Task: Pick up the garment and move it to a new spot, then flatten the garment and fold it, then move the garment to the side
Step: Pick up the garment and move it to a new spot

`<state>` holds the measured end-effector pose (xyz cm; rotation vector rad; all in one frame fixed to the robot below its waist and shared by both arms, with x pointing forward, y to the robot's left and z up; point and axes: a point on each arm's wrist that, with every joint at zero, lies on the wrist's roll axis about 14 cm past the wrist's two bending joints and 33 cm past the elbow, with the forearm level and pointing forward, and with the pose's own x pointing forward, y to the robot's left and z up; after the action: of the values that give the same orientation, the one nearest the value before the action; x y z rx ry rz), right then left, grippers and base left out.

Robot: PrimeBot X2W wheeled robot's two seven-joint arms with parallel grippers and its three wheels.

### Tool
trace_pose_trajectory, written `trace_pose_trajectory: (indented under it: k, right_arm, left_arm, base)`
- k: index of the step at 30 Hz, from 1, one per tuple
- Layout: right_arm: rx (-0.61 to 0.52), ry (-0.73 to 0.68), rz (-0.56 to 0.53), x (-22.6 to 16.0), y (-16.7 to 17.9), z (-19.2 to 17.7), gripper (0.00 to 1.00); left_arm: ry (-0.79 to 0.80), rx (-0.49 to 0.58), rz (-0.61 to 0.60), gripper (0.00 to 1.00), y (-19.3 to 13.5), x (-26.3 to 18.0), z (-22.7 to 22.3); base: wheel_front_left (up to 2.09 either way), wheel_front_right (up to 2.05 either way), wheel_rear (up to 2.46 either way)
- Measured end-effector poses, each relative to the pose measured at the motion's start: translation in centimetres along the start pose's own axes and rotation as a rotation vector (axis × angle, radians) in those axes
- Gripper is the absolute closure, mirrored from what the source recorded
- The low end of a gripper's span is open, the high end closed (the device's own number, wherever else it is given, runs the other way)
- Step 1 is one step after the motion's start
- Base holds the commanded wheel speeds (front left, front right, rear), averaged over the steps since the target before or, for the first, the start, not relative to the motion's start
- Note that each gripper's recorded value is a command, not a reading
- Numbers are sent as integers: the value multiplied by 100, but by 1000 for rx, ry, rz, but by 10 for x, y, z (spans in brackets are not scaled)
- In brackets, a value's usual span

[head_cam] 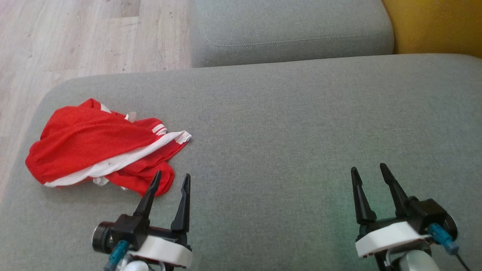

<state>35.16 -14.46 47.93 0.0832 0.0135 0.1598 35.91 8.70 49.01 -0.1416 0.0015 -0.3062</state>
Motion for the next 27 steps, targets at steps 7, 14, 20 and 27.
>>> trace_pose_trajectory:
  k: [7,14,20,27]
  right_arm:
    - [10,-6,6,1,2,2,0]
    - [27,-25,66,10,21,7,0]
    - [41,-28,161,19,52,9,0]
    - [45,-34,285,27,92,13,0]
  left_arm:
    - [-3,-8,14,0,3,1,0]
    - [3,-13,59,0,17,-7,-2]
    - [-9,0,144,0,43,-22,1]
    - [-35,12,247,0,70,-46,9]
  base:
    - [0,0,0]
    - [0,0,0]
    - [0,0,0]
    - [0,0,0]
